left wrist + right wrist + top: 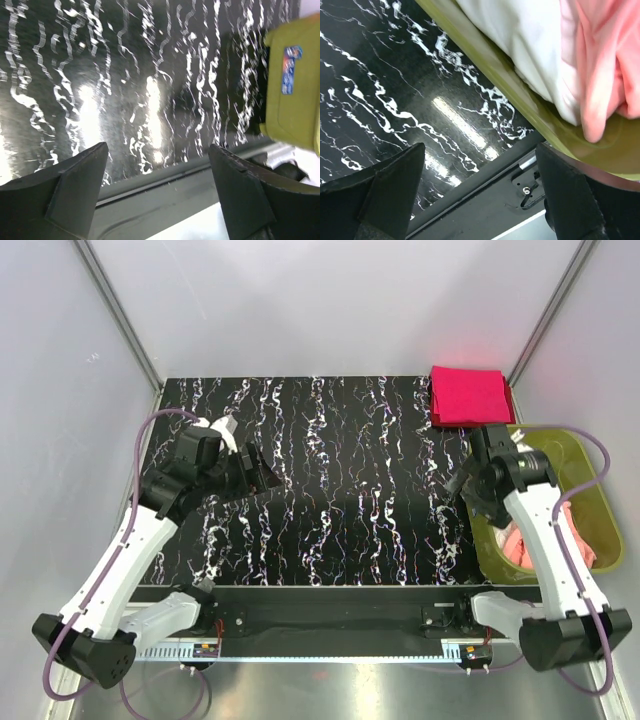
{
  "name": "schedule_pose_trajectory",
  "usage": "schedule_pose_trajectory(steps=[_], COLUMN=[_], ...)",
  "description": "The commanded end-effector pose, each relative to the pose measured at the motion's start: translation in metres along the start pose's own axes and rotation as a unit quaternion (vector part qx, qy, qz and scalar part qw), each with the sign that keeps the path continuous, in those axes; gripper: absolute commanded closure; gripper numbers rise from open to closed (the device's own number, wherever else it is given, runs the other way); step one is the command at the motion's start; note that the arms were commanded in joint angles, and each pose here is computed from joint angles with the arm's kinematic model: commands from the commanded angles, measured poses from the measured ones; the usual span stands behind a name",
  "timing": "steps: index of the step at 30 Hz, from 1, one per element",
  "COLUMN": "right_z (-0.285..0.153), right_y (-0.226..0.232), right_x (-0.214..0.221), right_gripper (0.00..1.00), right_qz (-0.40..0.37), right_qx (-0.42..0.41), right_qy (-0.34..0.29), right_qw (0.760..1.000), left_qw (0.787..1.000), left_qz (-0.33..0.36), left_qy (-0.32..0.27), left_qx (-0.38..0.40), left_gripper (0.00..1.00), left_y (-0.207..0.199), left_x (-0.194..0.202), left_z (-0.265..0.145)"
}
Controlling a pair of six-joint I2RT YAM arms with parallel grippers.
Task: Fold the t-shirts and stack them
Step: Grab the tshirt from the pile
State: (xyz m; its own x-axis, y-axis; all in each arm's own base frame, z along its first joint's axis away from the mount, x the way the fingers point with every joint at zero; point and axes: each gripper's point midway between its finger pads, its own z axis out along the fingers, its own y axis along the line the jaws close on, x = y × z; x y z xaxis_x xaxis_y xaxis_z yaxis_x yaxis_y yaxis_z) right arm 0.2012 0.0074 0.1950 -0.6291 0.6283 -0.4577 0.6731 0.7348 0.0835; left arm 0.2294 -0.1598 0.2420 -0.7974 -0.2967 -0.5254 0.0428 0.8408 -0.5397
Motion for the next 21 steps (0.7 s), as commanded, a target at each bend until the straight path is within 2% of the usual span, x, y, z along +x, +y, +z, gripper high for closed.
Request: schedule_pose_trajectory(steps=[1, 4, 6, 8, 9, 12, 14, 15, 18, 21], right_z=[-0.012, -0.023, -0.033, -0.032, -0.029, 0.006, 0.024, 0.029, 0.042, 0.066], right_y=[0.018, 0.038, 0.055, 0.06, 0.057, 0.033, 0.021, 0.011, 0.008, 0.005], right_x=[-0.025, -0.048, -0.071, -0.091, -0.098, -0.111, -0.117, -0.124, -0.14, -0.149], right_gripper=[0.0, 0.0, 0.0, 0.0, 0.0, 0.0, 0.0, 0.02, 0.09, 0.31], right_qz=[-0.031, -0.034, -0.031, 0.001, 0.01, 0.066, 0.071, 0.066, 0.052, 0.063], right_qx=[-0.014, -0.039, -0.086, -0.113, -0.114, -0.097, -0.067, -0.041, -0.012, 0.011], right_qy=[-0.017, -0.035, -0.073, -0.085, -0.08, -0.01, 0.01, 0.004, 0.003, 0.011], right_qw=[0.999, 0.998, 0.993, 0.99, 0.99, 0.993, 0.995, 0.997, 0.999, 0.998], left_qw=[0.995, 0.994, 0.993, 0.989, 0.988, 0.982, 0.979, 0.98, 0.978, 0.974], left_qz=[0.036, 0.071, 0.089, 0.114, 0.121, 0.149, 0.164, 0.165, 0.166, 0.186], left_qy=[-0.002, -0.008, -0.009, -0.012, -0.01, -0.015, -0.026, -0.027, -0.036, -0.039], left_qx=[0.089, 0.083, 0.079, 0.092, 0.095, 0.116, 0.118, 0.11, 0.122, 0.123], left_gripper=[0.18, 0.18, 0.17, 0.11, 0.09, 0.04, 0.04, 0.09, 0.14, 0.14], left_y=[-0.032, -0.033, -0.033, -0.036, -0.036, -0.036, -0.033, -0.03, -0.035, -0.042], left_x=[-0.003, -0.008, -0.009, -0.007, -0.004, 0.004, 0.007, 0.008, 0.012, 0.009], left_z=[-0.008, -0.013, -0.015, -0.022, -0.023, -0.033, -0.037, -0.037, -0.04, -0.042])
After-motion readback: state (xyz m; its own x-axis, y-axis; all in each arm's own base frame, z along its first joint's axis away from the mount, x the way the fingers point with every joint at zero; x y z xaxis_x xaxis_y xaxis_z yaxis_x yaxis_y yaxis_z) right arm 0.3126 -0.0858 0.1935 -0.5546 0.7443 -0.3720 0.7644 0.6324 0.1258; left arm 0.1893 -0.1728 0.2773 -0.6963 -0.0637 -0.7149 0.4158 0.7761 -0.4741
